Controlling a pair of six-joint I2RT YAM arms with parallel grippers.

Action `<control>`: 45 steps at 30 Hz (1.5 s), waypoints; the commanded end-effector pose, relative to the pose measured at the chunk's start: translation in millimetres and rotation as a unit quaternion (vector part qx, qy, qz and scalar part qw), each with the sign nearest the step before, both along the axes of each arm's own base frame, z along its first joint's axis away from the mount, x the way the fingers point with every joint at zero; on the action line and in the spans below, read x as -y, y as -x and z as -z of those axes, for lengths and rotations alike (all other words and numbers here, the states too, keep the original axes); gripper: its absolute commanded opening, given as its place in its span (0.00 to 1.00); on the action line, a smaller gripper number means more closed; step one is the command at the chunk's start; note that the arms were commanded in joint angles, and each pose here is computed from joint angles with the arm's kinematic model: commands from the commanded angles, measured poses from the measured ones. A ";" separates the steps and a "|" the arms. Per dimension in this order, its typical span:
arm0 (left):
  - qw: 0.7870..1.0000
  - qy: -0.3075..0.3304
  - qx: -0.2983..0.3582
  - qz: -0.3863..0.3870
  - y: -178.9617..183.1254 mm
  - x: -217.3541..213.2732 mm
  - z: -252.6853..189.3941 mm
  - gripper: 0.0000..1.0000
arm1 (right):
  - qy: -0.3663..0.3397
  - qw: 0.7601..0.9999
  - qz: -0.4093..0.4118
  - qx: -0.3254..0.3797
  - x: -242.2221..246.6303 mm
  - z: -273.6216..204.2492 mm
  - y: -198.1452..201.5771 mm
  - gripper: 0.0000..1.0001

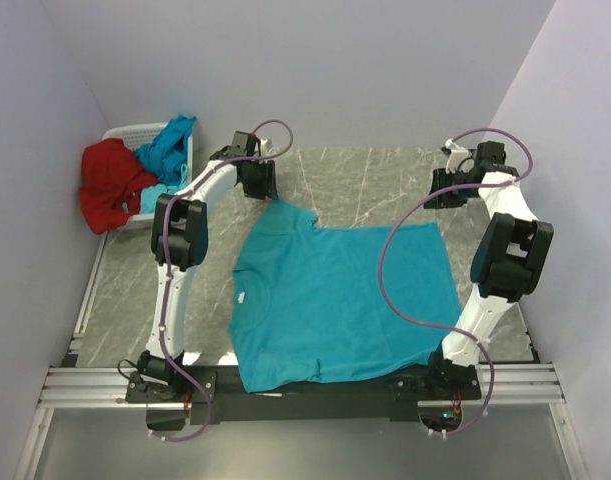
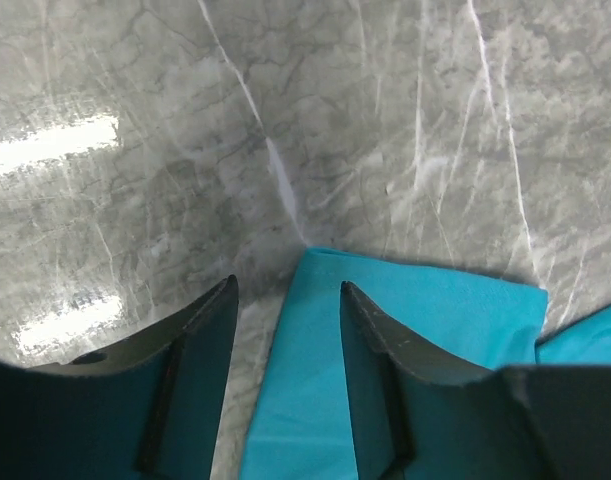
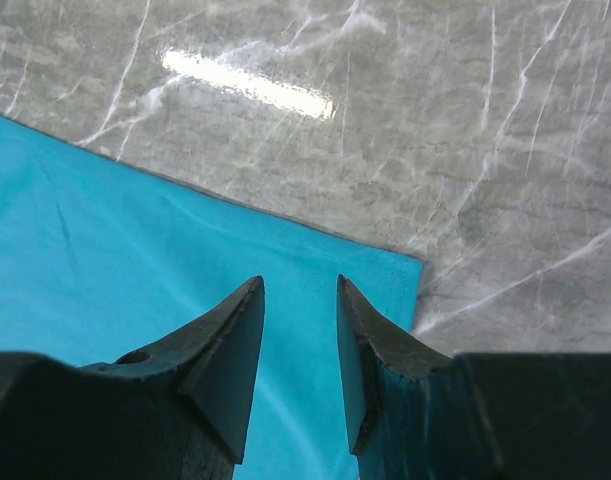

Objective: Fold and stack the t-shirts
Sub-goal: Flatten the tshirt out

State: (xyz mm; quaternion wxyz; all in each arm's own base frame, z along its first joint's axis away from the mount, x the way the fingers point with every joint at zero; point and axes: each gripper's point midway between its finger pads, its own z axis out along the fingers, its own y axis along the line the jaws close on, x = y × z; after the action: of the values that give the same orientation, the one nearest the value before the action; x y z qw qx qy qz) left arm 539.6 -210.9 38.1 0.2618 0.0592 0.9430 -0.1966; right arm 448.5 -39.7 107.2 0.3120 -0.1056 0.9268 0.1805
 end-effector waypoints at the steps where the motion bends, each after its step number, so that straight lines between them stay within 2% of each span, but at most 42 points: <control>1: 0.999 0.004 -0.001 0.036 5.9 7.3 -5.0 0.50 | -0.004 1.000 0.008 0.000 2.4 -1.6 -2.3 0.42; 12: 0.999 0.009 -0.010 0.049 14.9 16.6 2.3 0.49 | -0.004 1.000 0.016 -0.004 7.3 1.3 -2.0 0.42; 19: 0.998 -0.031 -0.014 0.044 15.6 24.7 19.3 0.39 | 0.000 1.000 0.016 -0.005 8.5 2.6 -2.4 0.42; 22: 0.998 -0.060 -0.013 0.033 15.1 18.7 25.2 0.27 | 0.004 1.000 0.019 -0.005 11.1 2.7 -3.4 0.42; 23: 0.997 -0.064 -0.011 0.031 14.3 17.2 25.0 0.18 | 0.005 1.000 0.020 -0.007 11.7 3.6 -3.8 0.42; 27: 0.997 -0.077 0.004 0.017 10.2 9.2 19.2 0.01 | 0.017 0.999 0.025 -0.017 16.8 6.3 -5.7 0.42; 34: 0.995 -0.095 0.028 0.002 4.6 -0.3 4.9 0.01 | 0.048 0.997 0.052 -0.037 41.0 14.9 -22.9 0.42; 40: 0.995 -0.092 0.027 0.006 6.1 -0.2 2.5 0.00 | 0.064 0.993 0.074 -0.063 53.9 31.9 -36.0 0.38; 45: 0.995 -0.091 0.027 0.006 4.5 -1.4 0.6 0.00 | 0.078 0.989 0.069 -0.106 57.7 53.7 -19.1 0.34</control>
State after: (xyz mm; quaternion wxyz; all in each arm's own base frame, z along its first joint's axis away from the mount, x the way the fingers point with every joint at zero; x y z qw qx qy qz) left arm 533.9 -222.2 28.8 0.2778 0.0881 0.9476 -0.1308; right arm 479.1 -89.9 57.7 0.2414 -0.0514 0.9628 0.1097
